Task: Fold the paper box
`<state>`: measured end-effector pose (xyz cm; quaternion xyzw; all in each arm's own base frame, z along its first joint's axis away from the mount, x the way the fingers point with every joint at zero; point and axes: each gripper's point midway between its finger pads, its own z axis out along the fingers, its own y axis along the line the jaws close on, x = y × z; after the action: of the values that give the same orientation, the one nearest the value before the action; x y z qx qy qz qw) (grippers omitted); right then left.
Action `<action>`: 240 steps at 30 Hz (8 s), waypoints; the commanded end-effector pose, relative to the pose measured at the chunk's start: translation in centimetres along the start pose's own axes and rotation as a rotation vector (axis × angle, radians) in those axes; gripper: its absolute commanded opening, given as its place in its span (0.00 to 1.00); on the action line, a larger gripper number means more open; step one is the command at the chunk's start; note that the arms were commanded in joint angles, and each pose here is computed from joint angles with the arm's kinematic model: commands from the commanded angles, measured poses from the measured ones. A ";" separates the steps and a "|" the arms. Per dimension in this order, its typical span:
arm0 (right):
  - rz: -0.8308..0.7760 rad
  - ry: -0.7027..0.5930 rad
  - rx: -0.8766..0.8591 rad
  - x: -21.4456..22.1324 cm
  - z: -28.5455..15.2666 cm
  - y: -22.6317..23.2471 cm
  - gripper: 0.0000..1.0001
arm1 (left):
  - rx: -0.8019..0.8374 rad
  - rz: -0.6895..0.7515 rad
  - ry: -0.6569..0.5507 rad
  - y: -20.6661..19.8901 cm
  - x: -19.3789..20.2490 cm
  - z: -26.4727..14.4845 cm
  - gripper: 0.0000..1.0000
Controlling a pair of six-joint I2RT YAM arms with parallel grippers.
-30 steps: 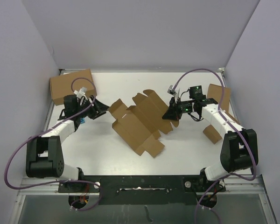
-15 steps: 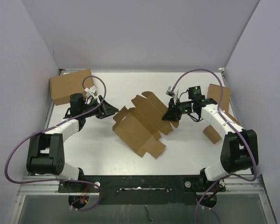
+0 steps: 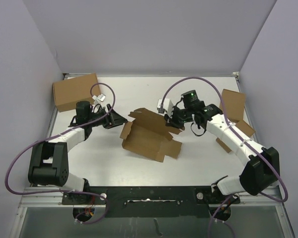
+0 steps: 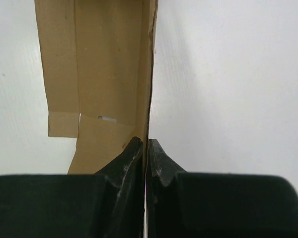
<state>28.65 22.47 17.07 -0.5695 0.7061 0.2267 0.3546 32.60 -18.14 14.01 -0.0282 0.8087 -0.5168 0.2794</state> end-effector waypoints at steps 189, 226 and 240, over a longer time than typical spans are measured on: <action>-0.234 0.190 -0.085 -3.7 -5.1 -5.9 0.00 | -0.287 0.317 -0.438 2.6 -1.6 -4.4 0.47; -0.492 0.265 0.111 -3.0 -7.4 -9.0 0.00 | 0.081 0.217 -0.271 0.3 0.8 0.6 0.60; -0.475 0.225 0.102 -3.8 -7.8 -8.2 0.00 | -0.306 0.504 -0.304 1.7 0.4 5.5 0.98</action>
<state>35.12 16.76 22.19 -0.7318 0.6131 0.0428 0.2945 32.46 -23.16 10.49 0.0405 0.8072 -0.3600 0.4661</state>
